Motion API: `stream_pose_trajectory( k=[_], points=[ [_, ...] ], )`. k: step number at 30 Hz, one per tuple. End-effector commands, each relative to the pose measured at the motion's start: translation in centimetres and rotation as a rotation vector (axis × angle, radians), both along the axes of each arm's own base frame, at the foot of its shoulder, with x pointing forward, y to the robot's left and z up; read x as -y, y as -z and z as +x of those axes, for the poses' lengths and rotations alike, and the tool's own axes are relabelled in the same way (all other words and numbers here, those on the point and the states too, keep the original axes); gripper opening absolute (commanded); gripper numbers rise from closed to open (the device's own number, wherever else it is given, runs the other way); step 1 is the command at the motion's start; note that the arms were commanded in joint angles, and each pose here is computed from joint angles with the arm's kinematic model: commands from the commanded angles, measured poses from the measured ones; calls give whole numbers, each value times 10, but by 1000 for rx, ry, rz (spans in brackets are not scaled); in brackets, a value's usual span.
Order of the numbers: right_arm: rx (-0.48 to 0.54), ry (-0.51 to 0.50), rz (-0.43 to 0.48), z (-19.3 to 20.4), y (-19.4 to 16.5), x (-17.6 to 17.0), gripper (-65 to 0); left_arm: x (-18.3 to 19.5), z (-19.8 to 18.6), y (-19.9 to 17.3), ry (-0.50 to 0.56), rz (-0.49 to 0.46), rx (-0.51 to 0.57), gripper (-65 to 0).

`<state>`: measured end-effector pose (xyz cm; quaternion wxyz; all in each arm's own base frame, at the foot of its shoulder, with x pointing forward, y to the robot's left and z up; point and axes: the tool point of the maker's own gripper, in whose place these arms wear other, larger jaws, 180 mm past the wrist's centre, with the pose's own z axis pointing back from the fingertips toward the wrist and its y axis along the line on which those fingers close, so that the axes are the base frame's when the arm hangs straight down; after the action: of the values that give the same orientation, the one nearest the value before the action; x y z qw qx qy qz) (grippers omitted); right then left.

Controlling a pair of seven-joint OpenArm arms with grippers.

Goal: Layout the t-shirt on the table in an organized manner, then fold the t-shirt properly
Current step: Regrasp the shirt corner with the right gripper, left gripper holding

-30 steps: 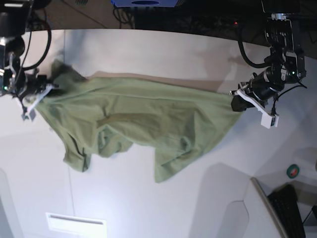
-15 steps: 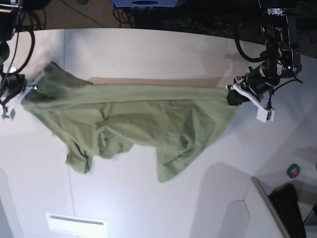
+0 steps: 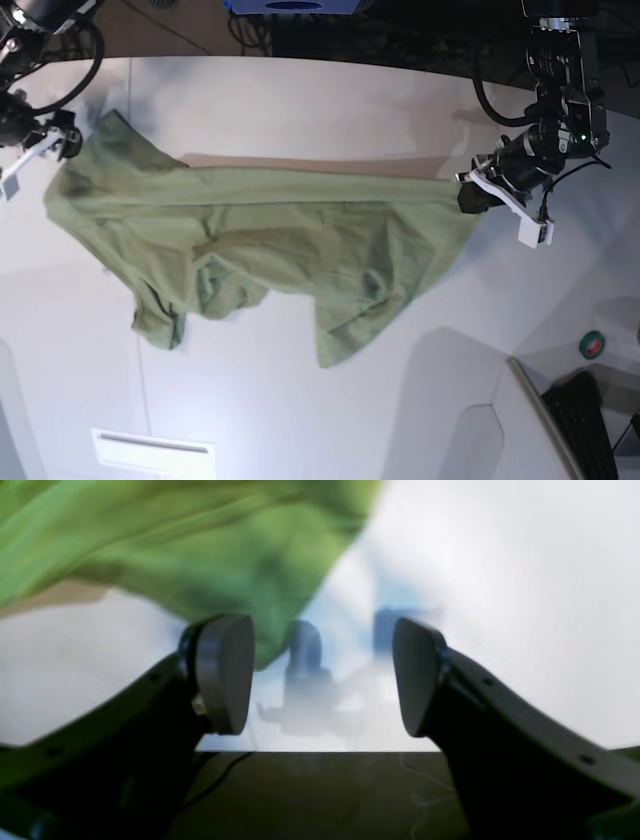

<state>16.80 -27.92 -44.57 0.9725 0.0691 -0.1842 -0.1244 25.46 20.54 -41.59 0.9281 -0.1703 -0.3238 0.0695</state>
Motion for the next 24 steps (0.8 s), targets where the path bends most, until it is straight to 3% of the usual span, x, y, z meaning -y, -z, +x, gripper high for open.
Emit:
stream_pose_trajectory(
  k=[1,4,9,19,24],
  points=[
    [26,-12,-32,1,-7,11,-246,-3,9,-11,-4,0,42,-650],
    [-4,-20,5,-6,5,4,-248,-3,10,-12,-4,0,45,-650],
    [-27,23,151,-4,43,-18,-246,-3,11,-12,-5,0,45,-650],
    [-22,41,195,3,51,-22,-243,-7,7,-10,-6,6,37,-650],
    [-113,23,248,-15,63,-36,-245,-6,7,-10,-5,6,37,-650]
  ],
)
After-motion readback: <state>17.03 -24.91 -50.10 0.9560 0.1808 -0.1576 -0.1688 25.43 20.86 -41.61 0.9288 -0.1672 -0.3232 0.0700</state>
